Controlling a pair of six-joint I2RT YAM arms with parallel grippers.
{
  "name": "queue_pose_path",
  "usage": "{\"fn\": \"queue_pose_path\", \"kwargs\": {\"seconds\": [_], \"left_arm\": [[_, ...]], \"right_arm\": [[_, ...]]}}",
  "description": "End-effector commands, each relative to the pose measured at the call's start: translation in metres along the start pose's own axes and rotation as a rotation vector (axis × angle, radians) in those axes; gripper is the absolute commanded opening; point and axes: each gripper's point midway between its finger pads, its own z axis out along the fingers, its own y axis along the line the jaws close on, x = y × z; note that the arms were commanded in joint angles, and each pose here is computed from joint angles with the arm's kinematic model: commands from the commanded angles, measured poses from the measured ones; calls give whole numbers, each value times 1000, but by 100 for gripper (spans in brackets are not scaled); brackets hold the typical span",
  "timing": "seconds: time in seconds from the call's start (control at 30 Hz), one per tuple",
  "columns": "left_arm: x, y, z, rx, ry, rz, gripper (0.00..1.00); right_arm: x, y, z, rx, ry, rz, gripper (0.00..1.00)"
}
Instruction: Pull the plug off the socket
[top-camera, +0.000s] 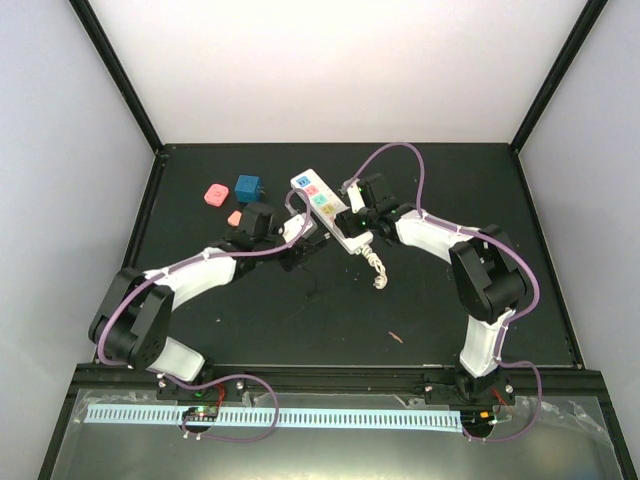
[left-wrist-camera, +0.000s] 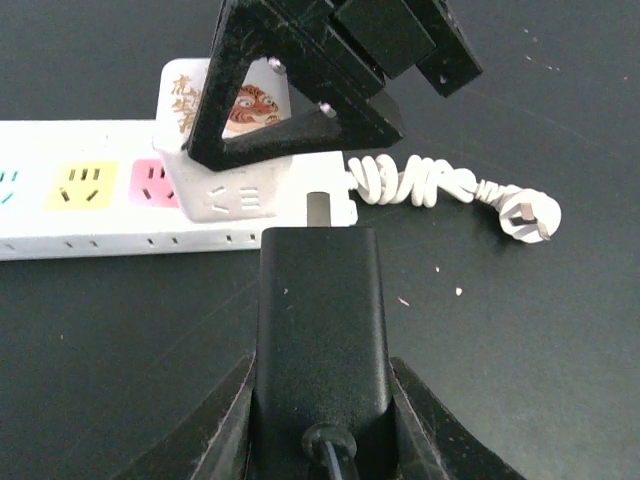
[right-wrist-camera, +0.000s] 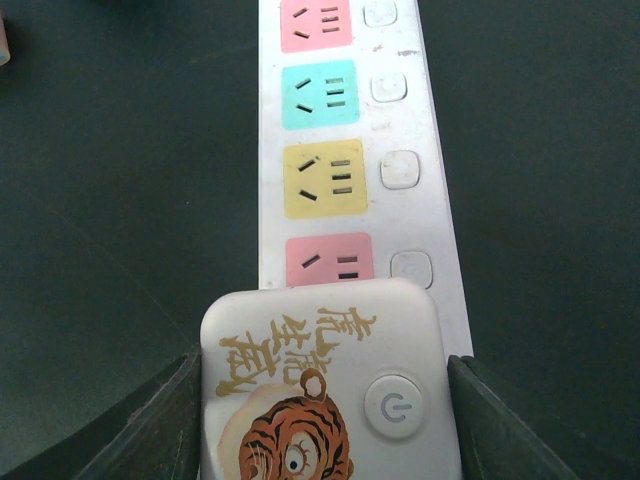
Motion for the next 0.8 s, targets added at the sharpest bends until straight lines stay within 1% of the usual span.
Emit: {"fn": "queue_pose_path", "kwargs": {"seconds": [0.0, 0.17, 0.2, 0.23, 0.37, 0.4, 0.47, 0.57, 0.67, 0.7, 0.77], "left_arm": [[-19, 1, -19, 25, -21, -21, 8], [-27, 32, -48, -43, -33, -69, 9], [-28, 41, -54, -64, -37, -80, 9], [-31, 49, -62, -85, -47, -84, 9], [-29, 83, -88, -166, -64, -136, 10], [-26, 90, -93, -173, -64, -160, 10], [-21, 104, -103, -195, -70, -205, 10], [-9, 127, -117, -237, -72, -265, 10], [7, 159, -134, -304, -63, -338, 11], [13, 170, -139, -319, -61, -371, 11], [25, 191, -149, -340, -61, -439, 11]], "right_arm": [[84, -17, 19, 39, 261, 33, 7], [80, -15, 17, 27, 253, 32, 17], [79, -14, 17, 24, 250, 30, 21], [80, -14, 17, 24, 250, 31, 27], [77, -12, 15, 14, 241, 31, 43], [76, -12, 15, 12, 239, 33, 46], [74, -12, 14, 12, 231, 33, 59], [70, -10, 12, 6, 218, 29, 69], [67, -9, 9, -2, 210, 27, 80], [65, -8, 8, -4, 207, 27, 83], [63, -7, 6, -9, 198, 26, 85]]}}
